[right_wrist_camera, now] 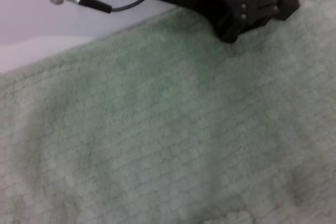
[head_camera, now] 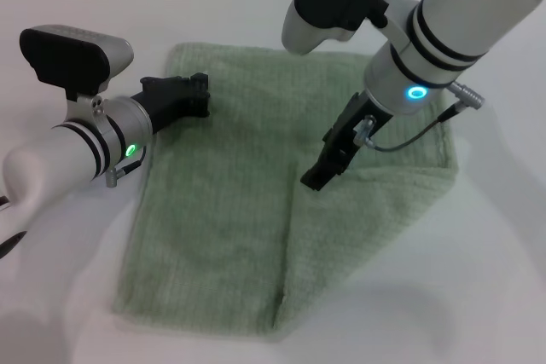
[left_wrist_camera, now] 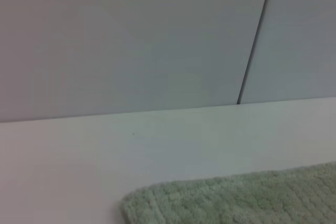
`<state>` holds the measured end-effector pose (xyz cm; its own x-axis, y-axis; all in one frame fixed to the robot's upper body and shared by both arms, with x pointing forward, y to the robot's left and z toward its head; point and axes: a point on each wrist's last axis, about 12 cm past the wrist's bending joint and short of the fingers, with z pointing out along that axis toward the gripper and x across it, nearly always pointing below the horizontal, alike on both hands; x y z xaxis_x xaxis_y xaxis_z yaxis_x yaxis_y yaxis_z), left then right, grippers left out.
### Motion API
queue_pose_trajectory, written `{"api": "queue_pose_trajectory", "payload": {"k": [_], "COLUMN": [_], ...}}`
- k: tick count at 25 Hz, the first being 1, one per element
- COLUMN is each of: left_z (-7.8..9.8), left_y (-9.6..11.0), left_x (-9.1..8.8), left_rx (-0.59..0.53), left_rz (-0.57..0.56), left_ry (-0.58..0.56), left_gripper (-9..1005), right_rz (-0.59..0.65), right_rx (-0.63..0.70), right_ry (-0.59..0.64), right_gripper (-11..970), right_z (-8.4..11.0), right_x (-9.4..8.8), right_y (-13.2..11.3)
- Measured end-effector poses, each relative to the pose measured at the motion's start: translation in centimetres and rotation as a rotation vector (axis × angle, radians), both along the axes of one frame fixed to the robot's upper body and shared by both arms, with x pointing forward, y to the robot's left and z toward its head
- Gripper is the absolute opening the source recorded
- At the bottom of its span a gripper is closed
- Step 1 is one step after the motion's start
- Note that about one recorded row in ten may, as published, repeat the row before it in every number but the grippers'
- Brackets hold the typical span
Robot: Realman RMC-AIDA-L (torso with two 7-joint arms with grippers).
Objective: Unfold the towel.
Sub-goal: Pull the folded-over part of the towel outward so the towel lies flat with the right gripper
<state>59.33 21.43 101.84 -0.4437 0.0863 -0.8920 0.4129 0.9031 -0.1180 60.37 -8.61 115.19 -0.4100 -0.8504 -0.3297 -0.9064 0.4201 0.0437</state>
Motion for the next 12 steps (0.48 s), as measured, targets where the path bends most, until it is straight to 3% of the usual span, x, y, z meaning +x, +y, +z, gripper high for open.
{"api": "queue_pose_trajectory", "payload": {"k": [12], "left_z": [-0.08], "left_y": [-0.02], "left_x": [-0.13], "left_rx": [-0.007], "left_rz": [0.002], "left_ry": [0.003], "left_gripper": [-1], "right_rz": [0.017], "right_rx": [0.013], "right_ry": [0.013], "right_gripper": [735], "right_z": [-0.84], "right_x": [0.11], "right_y": [0.36]}}
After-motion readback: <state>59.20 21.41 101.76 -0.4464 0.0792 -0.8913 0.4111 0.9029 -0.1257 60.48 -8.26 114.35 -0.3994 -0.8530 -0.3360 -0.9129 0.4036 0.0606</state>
